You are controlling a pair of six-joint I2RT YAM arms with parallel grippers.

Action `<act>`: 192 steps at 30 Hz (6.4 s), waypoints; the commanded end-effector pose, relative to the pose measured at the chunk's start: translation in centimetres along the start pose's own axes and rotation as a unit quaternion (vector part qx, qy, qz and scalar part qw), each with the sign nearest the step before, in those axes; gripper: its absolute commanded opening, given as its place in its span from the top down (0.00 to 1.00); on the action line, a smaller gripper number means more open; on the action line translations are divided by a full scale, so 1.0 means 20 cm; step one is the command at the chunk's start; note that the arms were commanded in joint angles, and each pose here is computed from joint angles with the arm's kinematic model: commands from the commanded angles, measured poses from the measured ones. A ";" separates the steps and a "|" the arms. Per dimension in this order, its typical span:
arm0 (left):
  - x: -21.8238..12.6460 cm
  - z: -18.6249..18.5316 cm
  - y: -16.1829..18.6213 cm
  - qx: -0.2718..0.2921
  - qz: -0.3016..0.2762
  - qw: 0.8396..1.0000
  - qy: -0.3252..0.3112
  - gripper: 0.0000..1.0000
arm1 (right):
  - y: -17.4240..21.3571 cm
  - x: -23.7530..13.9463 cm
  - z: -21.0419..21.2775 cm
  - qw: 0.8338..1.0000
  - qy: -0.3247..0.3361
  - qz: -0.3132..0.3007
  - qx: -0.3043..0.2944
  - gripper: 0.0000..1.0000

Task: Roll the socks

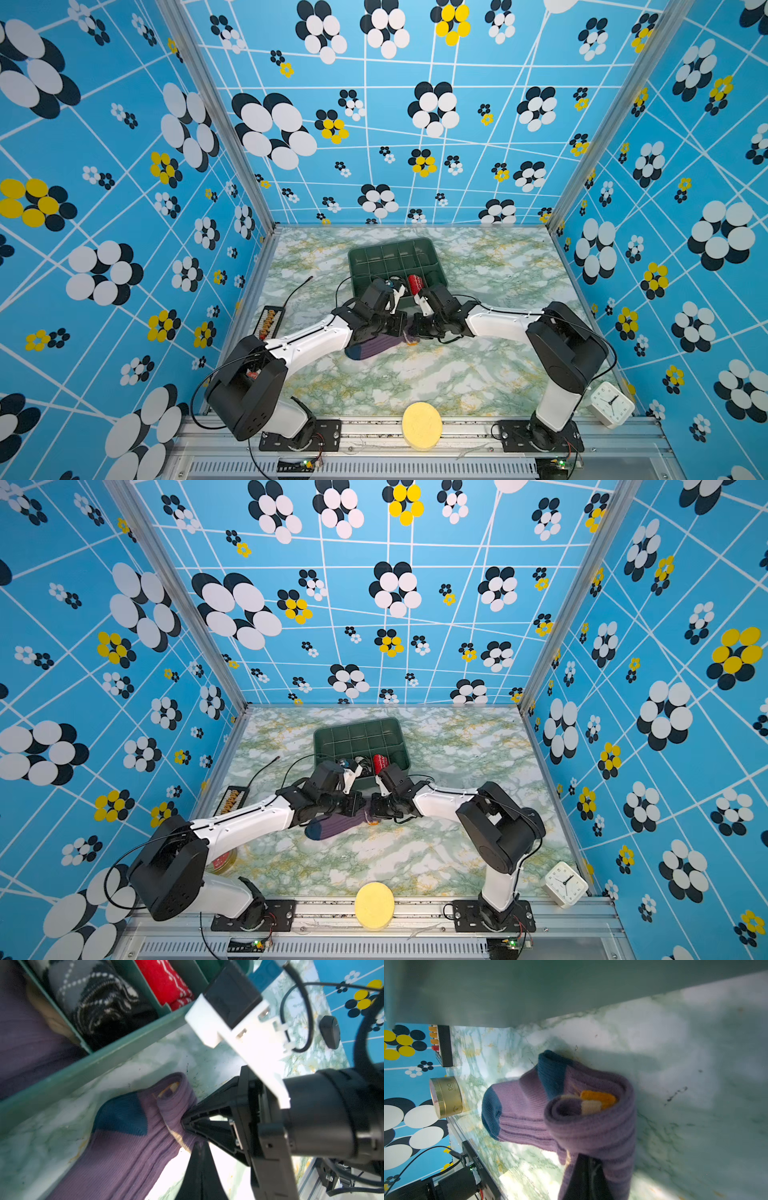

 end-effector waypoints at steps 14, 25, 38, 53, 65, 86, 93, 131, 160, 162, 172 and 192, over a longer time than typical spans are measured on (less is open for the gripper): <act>0.22 0.03 0.01 -0.015 0.005 1.000 0.010 1.00 | 0.22 0.06 -0.26 0.985 0.143 0.095 0.030 0.94; 0.35 0.16 0.08 -0.022 0.019 0.998 -0.046 1.00 | 0.23 0.06 -0.25 0.985 0.139 0.093 0.029 0.93; 0.41 0.24 0.18 -0.040 0.056 0.995 -0.067 1.00 | 0.18 -0.03 -0.12 0.998 0.036 0.046 0.008 0.89; 0.42 0.27 0.26 -0.074 0.078 0.994 -0.031 1.00 | 0.15 -0.10 -0.05 0.998 -0.065 0.007 0.016 0.88; 0.43 0.27 0.25 -0.075 0.082 0.993 -0.025 1.00 | 0.15 -0.08 -0.04 0.996 -0.083 0.006 0.020 0.89; 0.42 0.28 0.28 -0.078 0.090 0.993 -0.020 1.00 | 0.10 -0.18 -0.02 0.993 -0.113 -0.037 0.025 0.72; 0.42 0.28 0.28 -0.078 0.089 0.993 -0.017 1.00 | 0.08 -0.29 -0.05 0.991 -0.107 -0.074 0.037 0.71; 0.38 0.34 0.32 -0.106 0.082 0.991 -0.003 1.00 | 0.13 -0.04 -0.27 0.984 -0.110 -0.054 0.129 0.68; 0.38 0.35 0.33 -0.113 0.085 0.990 0.007 1.00 | 0.10 -0.09 -0.19 0.995 -0.044 -0.058 0.061 1.00; 0.37 0.34 0.32 -0.112 0.081 0.990 0.008 1.00 | 0.11 -0.10 -0.19 0.996 -0.029 -0.056 0.057 1.00; 0.21 0.27 0.26 -0.087 0.053 0.995 -0.006 0.88 | 0.14 -0.16 -0.19 0.999 0.038 -0.024 0.026 1.00; 0.14 0.34 0.33 -0.063 0.066 0.993 -0.068 0.95 | 0.12 -0.21 -0.13 0.992 0.124 0.011 -0.039 1.00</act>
Point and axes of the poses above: each gripper's point midway between its finger pads, its own x axis out along the fingers, its own z axis along the line the jaws close on, y = z × x, the point moved 8 cm from there along -x, back along the fingers, and after that the axes turned 6 degrees about -x, right-handed, at the moved point
